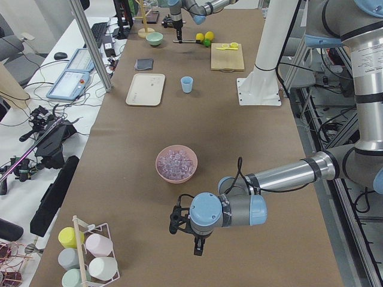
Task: Mash ice and strawberries in cup
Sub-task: 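Lower the muddler onto the table and open the right gripper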
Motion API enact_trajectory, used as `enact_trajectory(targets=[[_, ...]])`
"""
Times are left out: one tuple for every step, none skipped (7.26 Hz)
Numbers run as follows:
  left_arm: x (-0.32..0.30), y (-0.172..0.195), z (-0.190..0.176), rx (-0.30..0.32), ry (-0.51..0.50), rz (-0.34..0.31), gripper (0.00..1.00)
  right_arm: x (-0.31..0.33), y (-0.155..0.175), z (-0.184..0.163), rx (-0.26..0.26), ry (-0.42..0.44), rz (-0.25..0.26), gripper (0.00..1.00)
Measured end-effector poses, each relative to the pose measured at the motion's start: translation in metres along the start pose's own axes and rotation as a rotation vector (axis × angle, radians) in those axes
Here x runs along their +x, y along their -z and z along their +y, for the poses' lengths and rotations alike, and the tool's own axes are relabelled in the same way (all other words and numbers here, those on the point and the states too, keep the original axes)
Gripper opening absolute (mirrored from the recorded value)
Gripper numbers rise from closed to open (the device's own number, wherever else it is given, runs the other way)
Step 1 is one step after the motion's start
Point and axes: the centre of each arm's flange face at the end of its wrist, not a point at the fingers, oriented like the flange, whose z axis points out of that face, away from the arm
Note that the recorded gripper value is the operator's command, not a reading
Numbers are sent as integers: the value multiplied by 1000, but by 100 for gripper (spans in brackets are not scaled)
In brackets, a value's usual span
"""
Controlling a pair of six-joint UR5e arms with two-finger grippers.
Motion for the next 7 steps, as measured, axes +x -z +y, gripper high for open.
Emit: enact_trajectory(targets=[[0,0,0,0,-1,0,99,1,-6,-4,-13,2,1,0],[0,0,0,1,-1,-1,99,-3,-13,-2,-28,1,-2,0],[0,0,0,5,-5,-3,99,-6,-21,-1,-43,-9,0,0],[0,1,-1,11,-12,-4,99,-5,-31,0,-59,-18,7,0],[1,1,-1,14,-16,-5,99,-4,-38,0,-71,-23,14,0],[1,1,-2,16,-18,-6,99,-3,-43,0,-79,-26,19,0],[1,1,-2,18,-19,-6,99,-3,-48,1,-85,-28,23,0]])
